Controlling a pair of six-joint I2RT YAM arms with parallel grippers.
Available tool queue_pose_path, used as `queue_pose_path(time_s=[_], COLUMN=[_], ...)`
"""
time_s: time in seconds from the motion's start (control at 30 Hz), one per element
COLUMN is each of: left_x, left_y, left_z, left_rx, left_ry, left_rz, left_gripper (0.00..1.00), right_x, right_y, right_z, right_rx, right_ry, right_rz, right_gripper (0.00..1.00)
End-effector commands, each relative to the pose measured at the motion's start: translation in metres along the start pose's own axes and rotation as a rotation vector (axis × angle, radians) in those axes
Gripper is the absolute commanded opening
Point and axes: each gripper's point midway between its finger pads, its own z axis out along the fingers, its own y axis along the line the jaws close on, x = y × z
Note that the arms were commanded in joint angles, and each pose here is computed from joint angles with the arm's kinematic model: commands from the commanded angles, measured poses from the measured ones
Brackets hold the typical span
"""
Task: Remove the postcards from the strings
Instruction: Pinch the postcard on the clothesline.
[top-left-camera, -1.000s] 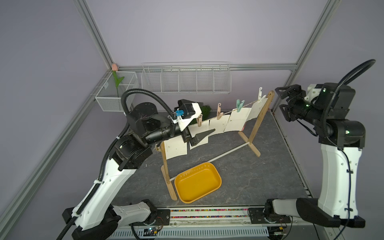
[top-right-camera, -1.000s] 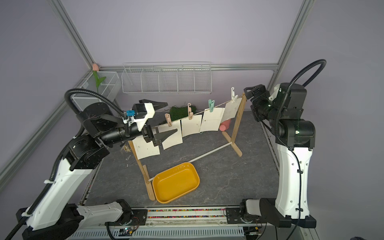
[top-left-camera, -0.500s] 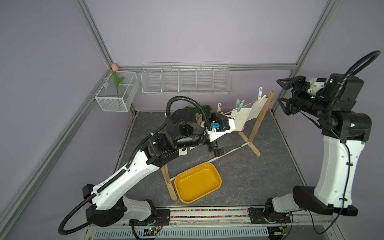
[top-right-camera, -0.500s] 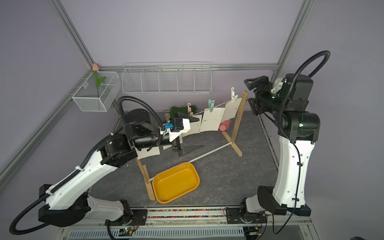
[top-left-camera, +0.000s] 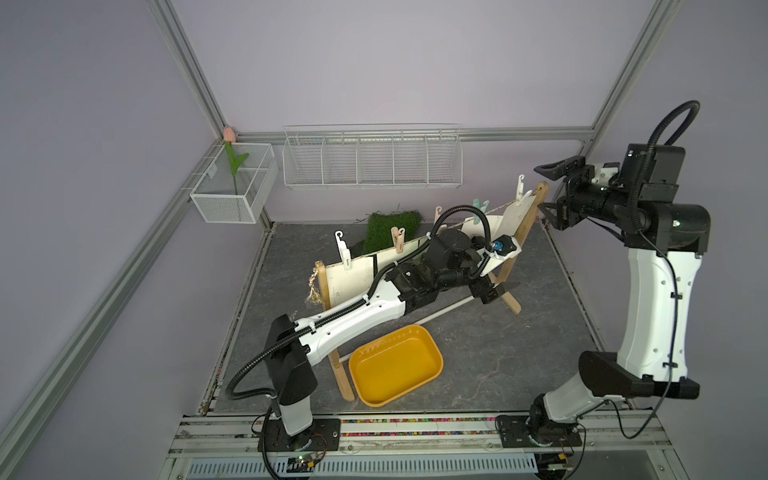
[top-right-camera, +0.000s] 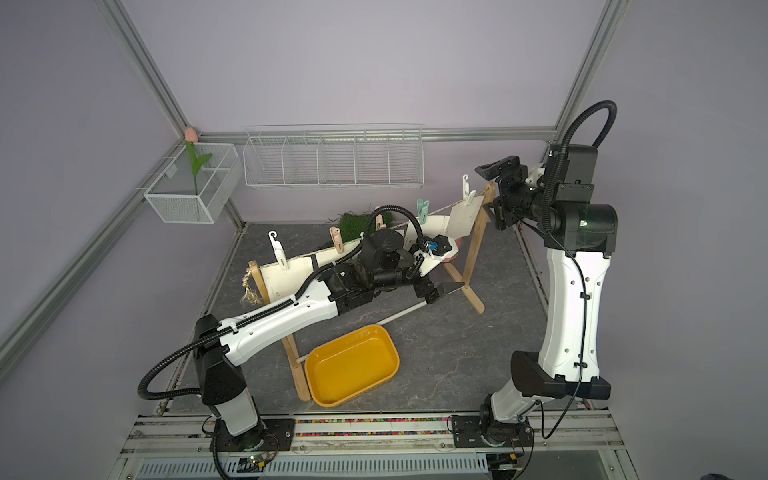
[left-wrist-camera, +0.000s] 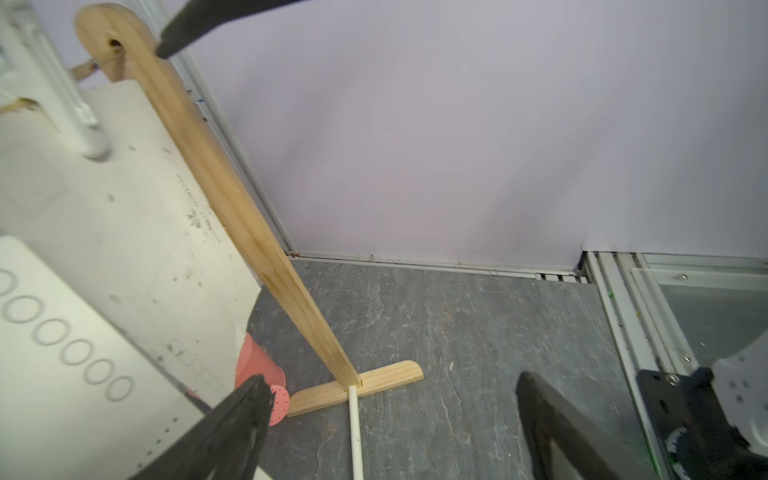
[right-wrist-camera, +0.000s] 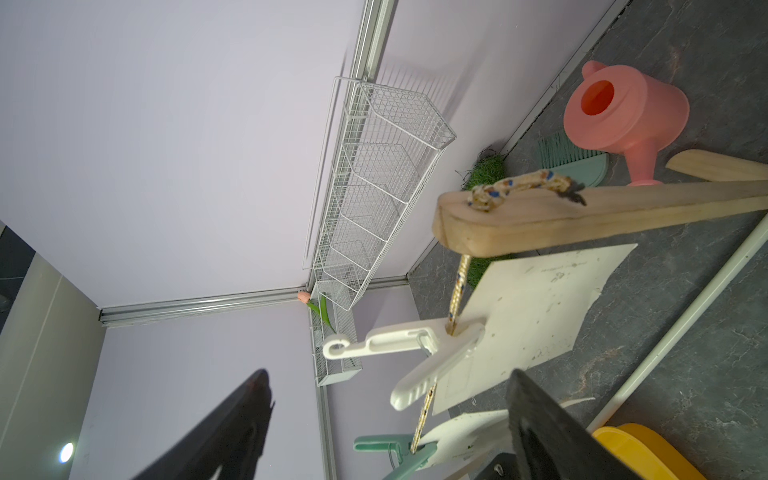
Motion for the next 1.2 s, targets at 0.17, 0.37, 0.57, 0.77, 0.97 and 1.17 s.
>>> queue_pose_path(time_s=[0.17,0.37,0.57,0.77,0.97,1.17], left_x=[-0.032,-0.023,-0.021,-0.019,-0.023,-0.020], left_y=[0.055,0.084,0.098,0.107,0.099,0.097], left_z=[0.000,0.010,0.016,0.019,0.022,0.025], left_rx=[-0.241,-0.342,-0.365,-0.385,-0.342,-0.330], left_ry=[-0.115,-0.117,-0.126,-0.134,-0.154,-0.153], left_rz=[0.019,0.057,0.090,0.120,0.152,0.165], left_gripper=[0.94,0.94,0.94,0.91,0.80,0.67], right_x=[0.010,0.014,0.017,0.019,0.015,0.008], right_y=[0.001,-0.004,-0.003,-0.003,-0.003,-0.003], right_z=[0.002,0.005,0.009,0.010,0.016,0.019], right_rx=[-0.002,0.019,0.015,0.017,0.018,0.018], right_ry=[0.056,0.088,0.110,0.123,0.125,0.109], right_rz=[-0.004,-0.007,-0.009,-0.012,-0.008,-0.013], right_gripper=[0.89,0.88,0.89,0.89,0.88,0.89])
